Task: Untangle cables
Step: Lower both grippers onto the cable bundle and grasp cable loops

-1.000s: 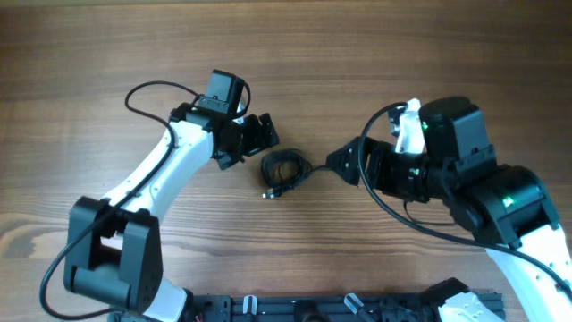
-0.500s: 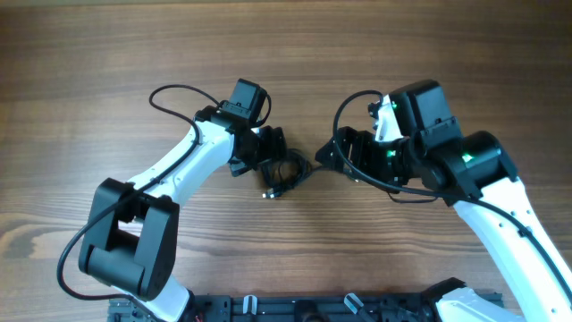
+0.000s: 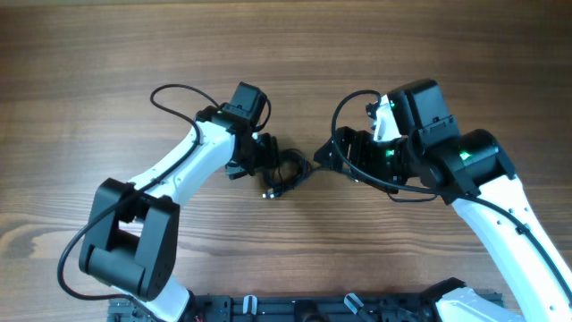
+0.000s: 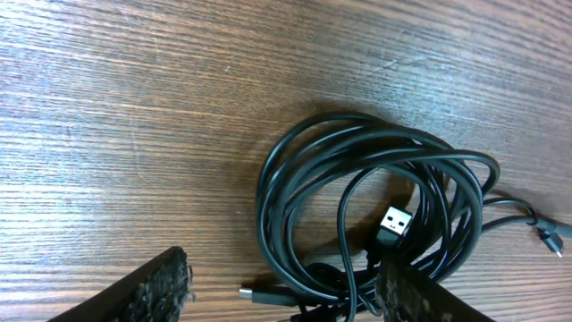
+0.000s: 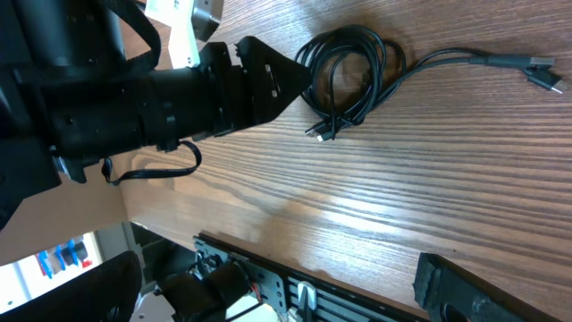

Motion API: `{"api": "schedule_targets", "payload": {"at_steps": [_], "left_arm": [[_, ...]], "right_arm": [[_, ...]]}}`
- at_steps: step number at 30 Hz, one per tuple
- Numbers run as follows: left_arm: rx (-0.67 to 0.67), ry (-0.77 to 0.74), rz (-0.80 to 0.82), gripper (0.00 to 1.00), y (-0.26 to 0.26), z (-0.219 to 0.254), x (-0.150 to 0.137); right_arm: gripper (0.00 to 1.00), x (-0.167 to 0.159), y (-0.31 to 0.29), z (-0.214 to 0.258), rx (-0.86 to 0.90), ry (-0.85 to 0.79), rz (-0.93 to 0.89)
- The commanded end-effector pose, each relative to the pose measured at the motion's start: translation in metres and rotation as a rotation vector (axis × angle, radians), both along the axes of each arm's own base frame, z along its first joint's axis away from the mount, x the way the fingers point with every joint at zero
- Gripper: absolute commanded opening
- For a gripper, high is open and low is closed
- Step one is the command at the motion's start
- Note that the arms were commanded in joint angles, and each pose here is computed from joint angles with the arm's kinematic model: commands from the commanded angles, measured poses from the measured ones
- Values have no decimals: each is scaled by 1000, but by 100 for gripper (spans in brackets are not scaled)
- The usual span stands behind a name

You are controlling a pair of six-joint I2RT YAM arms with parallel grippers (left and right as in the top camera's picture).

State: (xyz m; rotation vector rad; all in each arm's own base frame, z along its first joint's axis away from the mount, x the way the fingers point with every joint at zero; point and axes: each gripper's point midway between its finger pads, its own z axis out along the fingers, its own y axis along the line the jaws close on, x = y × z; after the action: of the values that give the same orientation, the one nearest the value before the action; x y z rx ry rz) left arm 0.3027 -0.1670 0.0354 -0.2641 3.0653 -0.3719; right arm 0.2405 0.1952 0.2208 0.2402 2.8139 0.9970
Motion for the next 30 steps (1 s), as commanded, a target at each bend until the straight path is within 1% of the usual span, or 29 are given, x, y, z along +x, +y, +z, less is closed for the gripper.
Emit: {"api": "schedule_targets", "payload": {"at_steps": [1,3,12,18,22,26,30], "left_arm": [[23,18,-21,64,2,-10,-5],[22,23,-21,59,1,-12,-6],[40,60,-50,59,-5,-23,-15],[41,61,-59,51,-7,-24,-16],[52,57,-57,51,-6,-26,-15],[83,50,-40,48,-1,-28,-12],[66,31,18,44,-4,-28,-5]], "right_arm": [[100,-1,5,3,23,26,-14],[100,0,5,4,26,32,-26],[100,1,5,4,26,27,-27],[100,1,5,4,26,27,-26],[100,1,5,4,26,27,-26],[100,1,5,4,26,27,-26],[100,1,5,4,26,24,-27]]}}
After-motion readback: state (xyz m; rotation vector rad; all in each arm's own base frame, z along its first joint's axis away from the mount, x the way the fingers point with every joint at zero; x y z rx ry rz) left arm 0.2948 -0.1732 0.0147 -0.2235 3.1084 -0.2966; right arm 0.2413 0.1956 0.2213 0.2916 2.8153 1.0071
